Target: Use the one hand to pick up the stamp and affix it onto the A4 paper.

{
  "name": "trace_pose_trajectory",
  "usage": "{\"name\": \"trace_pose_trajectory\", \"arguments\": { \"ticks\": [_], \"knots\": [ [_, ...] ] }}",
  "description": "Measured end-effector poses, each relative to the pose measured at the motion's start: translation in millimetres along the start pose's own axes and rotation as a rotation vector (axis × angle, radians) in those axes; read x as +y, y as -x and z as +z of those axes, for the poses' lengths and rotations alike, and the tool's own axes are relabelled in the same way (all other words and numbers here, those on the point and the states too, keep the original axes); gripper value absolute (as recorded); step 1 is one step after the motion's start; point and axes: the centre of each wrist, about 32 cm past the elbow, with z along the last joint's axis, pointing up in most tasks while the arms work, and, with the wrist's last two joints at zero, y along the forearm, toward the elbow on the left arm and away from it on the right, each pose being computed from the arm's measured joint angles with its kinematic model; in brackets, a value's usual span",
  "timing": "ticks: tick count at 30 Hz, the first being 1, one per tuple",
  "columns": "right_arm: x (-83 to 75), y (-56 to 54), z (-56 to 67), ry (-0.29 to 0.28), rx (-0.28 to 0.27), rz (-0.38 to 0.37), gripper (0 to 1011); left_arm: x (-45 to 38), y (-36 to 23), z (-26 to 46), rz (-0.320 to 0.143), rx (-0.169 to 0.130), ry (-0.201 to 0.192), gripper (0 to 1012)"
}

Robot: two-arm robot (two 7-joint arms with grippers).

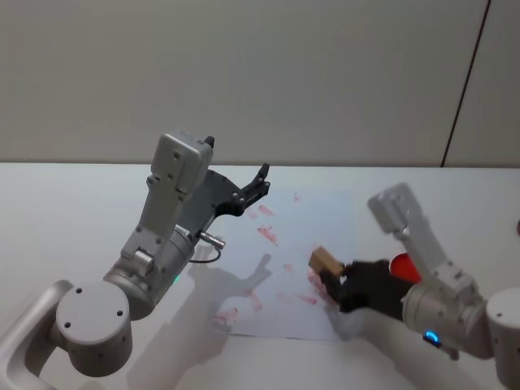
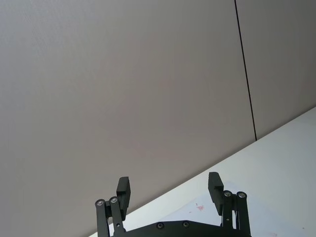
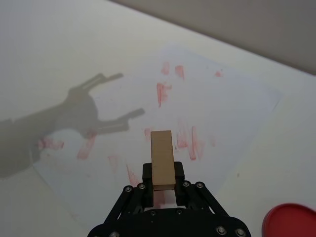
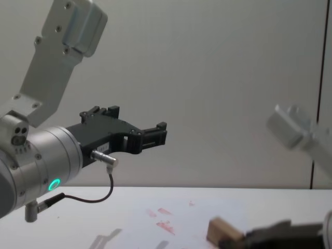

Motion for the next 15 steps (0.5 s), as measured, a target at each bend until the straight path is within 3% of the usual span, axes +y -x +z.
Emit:
{"name": "trace_pose_trajectory", "arguments": {
  "ticks": [9, 15],
  "knots": [
    [-15.1, -5.6, 21.7, -0.101, 0.048, -0.032, 219, 0.0, 0.0, 0.0, 0.000, 0.000, 0.000, 1003],
    [-26.6, -10.4, 24.0, -0.117, 0.073, -0.058, 219, 0.0, 0.0, 0.0, 0.000, 0.000, 0.000, 1003]
  ]
}}
